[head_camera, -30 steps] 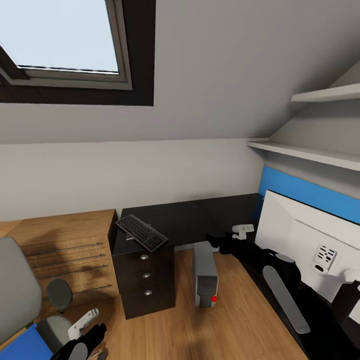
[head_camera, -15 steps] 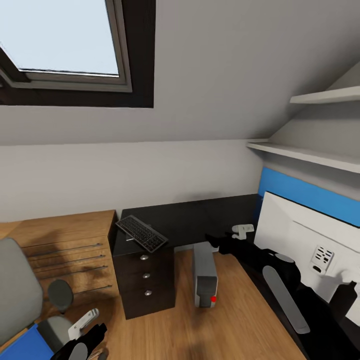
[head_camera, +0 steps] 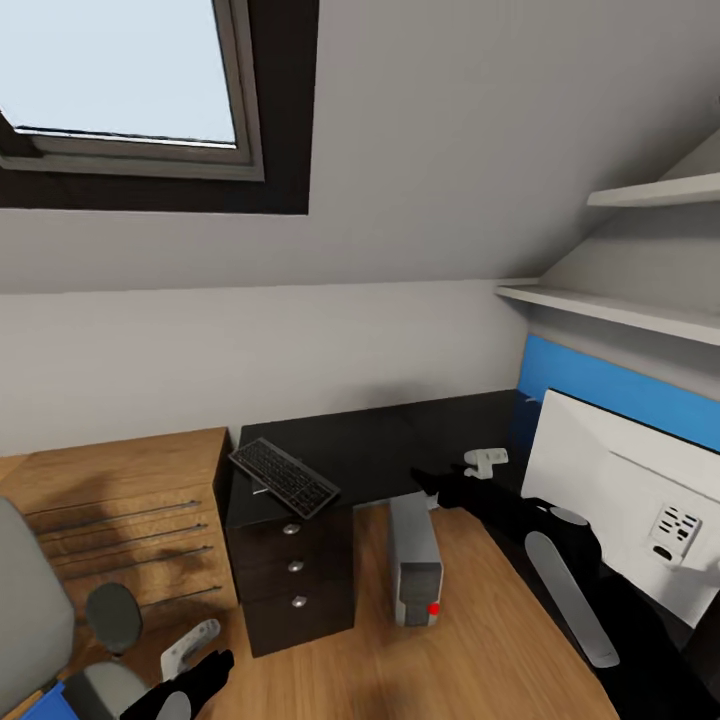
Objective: In the bedroom, organize the workspace by keeping the computer under the desk, ensuring the monitor is on the desk, placing the keyboard on the desk next to the monitor, placing the mouse on the desk next to the keyboard, moving the folder from the swivel chair onto the desk next to the mouse, stacking the notebook on top of the folder with the pen on top of the notebook, and positioning the swivel chair next to the desk.
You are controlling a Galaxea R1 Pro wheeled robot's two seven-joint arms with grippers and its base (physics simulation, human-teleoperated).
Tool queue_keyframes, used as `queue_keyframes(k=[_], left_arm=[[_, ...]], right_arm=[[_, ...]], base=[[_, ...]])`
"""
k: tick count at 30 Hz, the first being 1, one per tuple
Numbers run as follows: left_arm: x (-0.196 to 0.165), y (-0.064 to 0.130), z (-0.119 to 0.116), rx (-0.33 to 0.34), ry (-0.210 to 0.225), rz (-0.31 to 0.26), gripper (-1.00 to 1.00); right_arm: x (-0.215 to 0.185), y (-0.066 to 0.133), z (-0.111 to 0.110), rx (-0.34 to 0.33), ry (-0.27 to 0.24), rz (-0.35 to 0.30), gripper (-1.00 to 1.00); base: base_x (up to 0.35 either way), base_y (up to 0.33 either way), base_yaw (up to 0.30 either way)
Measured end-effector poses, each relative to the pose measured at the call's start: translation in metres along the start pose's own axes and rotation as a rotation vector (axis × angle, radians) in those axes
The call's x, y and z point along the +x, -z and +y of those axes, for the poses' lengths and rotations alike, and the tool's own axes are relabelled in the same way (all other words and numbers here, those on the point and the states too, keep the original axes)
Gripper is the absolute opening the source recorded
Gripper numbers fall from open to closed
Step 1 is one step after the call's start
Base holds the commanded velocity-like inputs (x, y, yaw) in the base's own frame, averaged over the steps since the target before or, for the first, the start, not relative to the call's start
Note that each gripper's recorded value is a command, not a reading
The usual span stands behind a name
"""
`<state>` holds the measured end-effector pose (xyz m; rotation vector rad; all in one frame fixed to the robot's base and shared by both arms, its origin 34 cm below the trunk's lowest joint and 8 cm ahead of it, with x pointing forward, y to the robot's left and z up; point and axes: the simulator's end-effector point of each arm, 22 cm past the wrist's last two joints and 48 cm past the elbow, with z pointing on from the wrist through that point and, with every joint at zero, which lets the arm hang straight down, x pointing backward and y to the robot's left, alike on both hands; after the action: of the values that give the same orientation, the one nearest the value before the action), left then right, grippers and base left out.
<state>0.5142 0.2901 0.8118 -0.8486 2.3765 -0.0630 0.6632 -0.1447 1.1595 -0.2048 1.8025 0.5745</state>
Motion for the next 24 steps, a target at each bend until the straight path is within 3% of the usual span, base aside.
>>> queue_keyframes(k=[10, 24], left_arm=[[0.0022, -0.0008, 0.0004, -0.002, -0.002, 0.005, 1.0], [0.0035, -0.001, -0.0014, -0.001, 0.001, 0.007, 1.0]], right_arm=[[-0.0061, 0.0002, 0.0003, -0.002, 0.004, -0.035, 1.0], [0.0007, 0.0013, -0.0001, 0.0, -0.002, -0.037, 1.0]], base=[[0.276, 0.024, -0.249], [0.054, 0.002, -0.293]])
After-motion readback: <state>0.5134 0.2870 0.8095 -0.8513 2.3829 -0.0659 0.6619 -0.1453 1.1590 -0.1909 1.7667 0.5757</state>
